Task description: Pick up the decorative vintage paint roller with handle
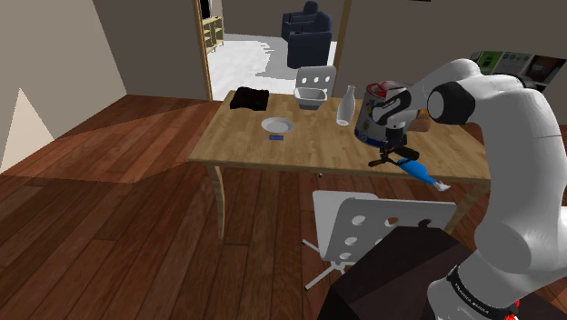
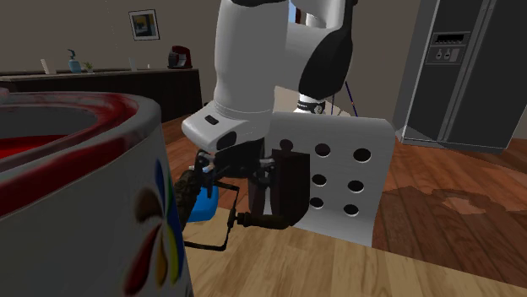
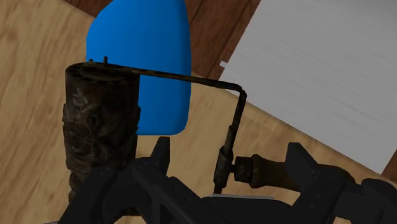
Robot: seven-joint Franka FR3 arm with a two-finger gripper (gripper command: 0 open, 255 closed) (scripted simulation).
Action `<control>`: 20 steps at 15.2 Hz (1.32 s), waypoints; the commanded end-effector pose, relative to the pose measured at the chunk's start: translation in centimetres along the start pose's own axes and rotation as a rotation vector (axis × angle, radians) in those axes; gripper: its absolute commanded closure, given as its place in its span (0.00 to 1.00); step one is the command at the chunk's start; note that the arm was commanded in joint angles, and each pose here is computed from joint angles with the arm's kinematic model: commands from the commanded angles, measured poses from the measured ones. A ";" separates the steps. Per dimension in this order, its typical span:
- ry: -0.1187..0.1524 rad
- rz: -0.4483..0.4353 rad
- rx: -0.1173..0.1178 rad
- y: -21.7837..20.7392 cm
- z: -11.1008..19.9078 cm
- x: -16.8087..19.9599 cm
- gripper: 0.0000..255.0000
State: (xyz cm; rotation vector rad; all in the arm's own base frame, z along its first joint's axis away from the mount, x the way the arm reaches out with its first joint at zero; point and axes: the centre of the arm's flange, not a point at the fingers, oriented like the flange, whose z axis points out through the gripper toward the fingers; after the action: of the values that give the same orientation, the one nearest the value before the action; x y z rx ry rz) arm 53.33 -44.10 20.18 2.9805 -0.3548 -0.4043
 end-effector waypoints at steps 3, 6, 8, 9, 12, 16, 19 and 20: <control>0.000 0.000 0.000 -0.4 2.4 0.7 0.00; 0.000 0.000 0.000 -0.3 2.4 0.7 1.00; 0.000 0.000 0.000 -0.3 2.4 0.7 1.00; 0.000 0.000 0.000 -0.3 2.4 0.7 1.00; 0.000 0.000 0.000 -0.3 2.4 0.7 1.00; 0.000 0.000 0.000 -0.3 1.9 0.6 1.00; 0.000 0.000 0.000 -0.1 0.3 0.2 1.00; 0.000 0.000 0.000 0.0 -0.2 0.0 1.00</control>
State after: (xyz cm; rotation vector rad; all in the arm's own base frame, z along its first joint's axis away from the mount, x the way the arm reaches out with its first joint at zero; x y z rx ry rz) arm 53.51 -44.12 19.78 2.9806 -0.3551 -0.4046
